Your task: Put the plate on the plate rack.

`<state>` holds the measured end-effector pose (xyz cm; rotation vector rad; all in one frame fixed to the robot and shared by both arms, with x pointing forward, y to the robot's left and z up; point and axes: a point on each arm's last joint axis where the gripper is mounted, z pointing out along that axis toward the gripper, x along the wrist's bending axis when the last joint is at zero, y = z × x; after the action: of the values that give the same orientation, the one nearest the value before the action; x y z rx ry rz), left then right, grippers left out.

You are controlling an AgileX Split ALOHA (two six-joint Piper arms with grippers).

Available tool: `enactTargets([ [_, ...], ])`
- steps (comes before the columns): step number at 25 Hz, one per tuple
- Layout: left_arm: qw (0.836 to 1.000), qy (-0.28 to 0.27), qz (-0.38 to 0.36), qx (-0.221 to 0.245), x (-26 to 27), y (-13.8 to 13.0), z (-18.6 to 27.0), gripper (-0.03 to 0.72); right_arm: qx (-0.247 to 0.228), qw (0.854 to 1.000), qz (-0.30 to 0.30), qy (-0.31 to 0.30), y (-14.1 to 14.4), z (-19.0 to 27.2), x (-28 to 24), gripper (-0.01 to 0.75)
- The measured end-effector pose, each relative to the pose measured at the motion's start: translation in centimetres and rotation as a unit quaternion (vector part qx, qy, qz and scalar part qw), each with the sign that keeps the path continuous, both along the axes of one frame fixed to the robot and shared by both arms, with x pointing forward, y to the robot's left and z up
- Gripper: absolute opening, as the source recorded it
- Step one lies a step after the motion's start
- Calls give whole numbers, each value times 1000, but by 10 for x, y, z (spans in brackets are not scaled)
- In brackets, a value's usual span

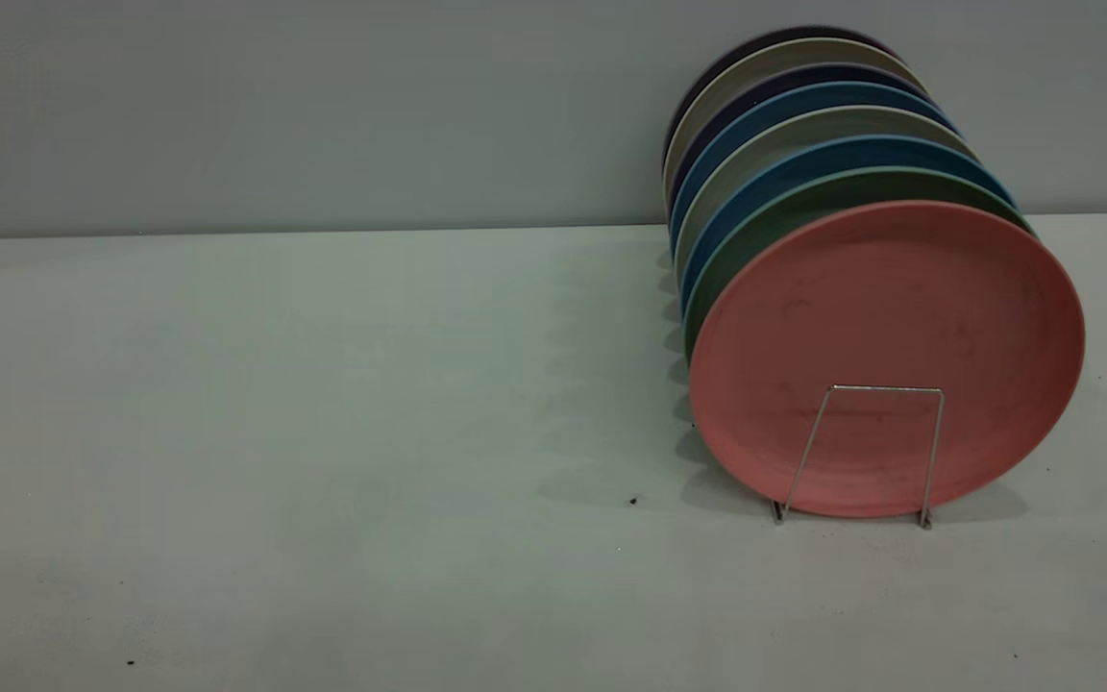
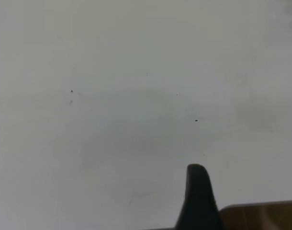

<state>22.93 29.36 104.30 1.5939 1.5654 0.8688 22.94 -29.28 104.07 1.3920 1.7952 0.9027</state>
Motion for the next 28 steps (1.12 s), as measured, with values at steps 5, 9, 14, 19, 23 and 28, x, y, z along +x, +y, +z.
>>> enactTargets([
  [5,1000,0,3,9,0,1,0,559,0,1000,0,0,0,0,0,371],
  [9,1000,0,3,10,0,1,0,559,0,1000,0,0,0,0,0,371],
  [14,1000,0,4,12,0,2,0,559,0,1000,0,0,0,0,0,371],
  [19,1000,0,4,13,0,2,0,559,0,1000,0,0,0,0,0,371],
  [23,1000,0,4,13,0,2,0,559,0,1000,0,0,0,0,0,371],
  [28,1000,0,4,13,0,2,0,559,0,1000,0,0,0,0,0,371],
])
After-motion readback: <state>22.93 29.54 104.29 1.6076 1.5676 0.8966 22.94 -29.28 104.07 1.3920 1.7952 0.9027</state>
